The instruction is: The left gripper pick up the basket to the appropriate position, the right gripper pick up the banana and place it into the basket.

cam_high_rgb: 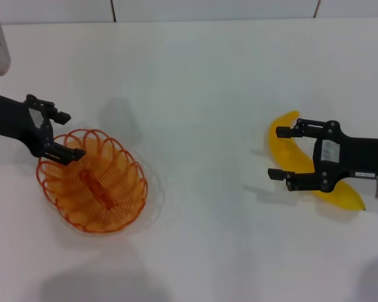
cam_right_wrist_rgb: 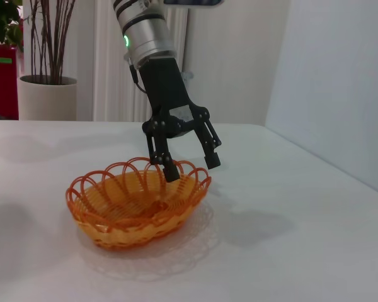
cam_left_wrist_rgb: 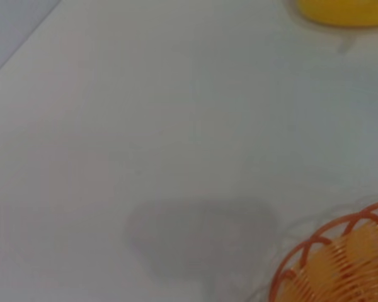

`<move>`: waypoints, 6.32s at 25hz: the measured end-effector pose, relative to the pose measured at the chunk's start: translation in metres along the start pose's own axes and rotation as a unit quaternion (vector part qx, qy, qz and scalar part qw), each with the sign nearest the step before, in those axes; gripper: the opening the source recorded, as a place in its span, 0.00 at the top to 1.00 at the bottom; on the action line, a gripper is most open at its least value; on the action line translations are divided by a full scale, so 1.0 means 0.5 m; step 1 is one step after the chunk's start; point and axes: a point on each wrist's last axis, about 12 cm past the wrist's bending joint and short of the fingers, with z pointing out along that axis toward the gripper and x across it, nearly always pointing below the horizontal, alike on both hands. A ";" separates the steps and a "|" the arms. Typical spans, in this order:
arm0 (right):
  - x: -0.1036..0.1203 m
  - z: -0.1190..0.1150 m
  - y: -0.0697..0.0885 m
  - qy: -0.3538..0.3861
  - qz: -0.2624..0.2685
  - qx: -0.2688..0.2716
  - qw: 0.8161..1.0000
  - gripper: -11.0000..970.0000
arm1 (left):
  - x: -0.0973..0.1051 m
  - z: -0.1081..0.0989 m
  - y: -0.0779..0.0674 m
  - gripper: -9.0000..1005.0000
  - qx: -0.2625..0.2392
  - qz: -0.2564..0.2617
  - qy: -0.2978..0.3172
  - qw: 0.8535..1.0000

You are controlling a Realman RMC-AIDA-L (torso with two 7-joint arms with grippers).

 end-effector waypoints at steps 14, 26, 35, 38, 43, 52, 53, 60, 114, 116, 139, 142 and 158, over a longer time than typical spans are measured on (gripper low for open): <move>0.000 0.000 -0.001 0.001 0.000 0.003 1.000 0.17 | -0.017 0.031 0.005 0.18 -0.008 -0.016 0.018 1.000; 0.000 0.000 -0.002 0.000 0.000 0.004 1.000 0.17 | -0.022 0.033 0.006 0.54 -0.005 -0.022 0.021 1.000; 0.000 0.000 -0.001 0.000 0.000 0.003 1.000 0.17 | -0.021 0.033 0.006 0.85 -0.005 -0.024 0.022 0.999; 0.000 0.000 -0.001 0.000 0.000 0.003 1.000 0.17 | -0.021 0.033 0.006 0.89 -0.005 -0.024 0.022 0.999; 0.000 0.000 -0.001 0.000 0.000 0.003 1.000 0.17 | -0.021 0.033 0.006 0.91 -0.005 -0.027 0.022 0.999; 0.001 -0.002 0.001 -0.002 0.002 0.003 1.000 0.17 | -0.023 0.032 0.005 0.91 -0.001 -0.029 0.019 0.999; 0.002 -0.003 0.002 -0.002 0.003 0.003 1.000 0.17 | -0.024 0.030 0.004 0.91 0.001 -0.031 0.017 0.999; 0.006 -0.009 0.004 0.000 0.006 0.008 1.000 0.17 | -0.031 -0.001 -0.014 0.92 0.037 -0.110 -0.051 0.992; -0.014 0.009 -0.012 -0.018 -0.006 0.011 1.000 0.17 | -0.105 0.136 0.007 0.94 -0.015 -0.346 -0.094 0.933; -0.014 0.009 -0.012 -0.018 -0.006 0.011 1.000 0.17 | -0.105 0.137 0.005 0.94 -0.013 -0.347 -0.094 0.933; -0.016 0.013 -0.012 -0.020 -0.006 0.010 1.000 0.17 | -0.104 0.148 0.004 0.92 -0.020 -0.351 -0.086 0.932; -0.016 0.013 -0.012 -0.020 -0.006 0.010 1.000 0.17 | -0.104 0.148 0.004 0.91 -0.020 -0.351 -0.086 0.932; -0.011 0.007 -0.008 -0.019 -0.002 0.014 1.000 0.17 | -0.110 0.145 0.004 0.57 -0.018 -0.326 -0.095 0.940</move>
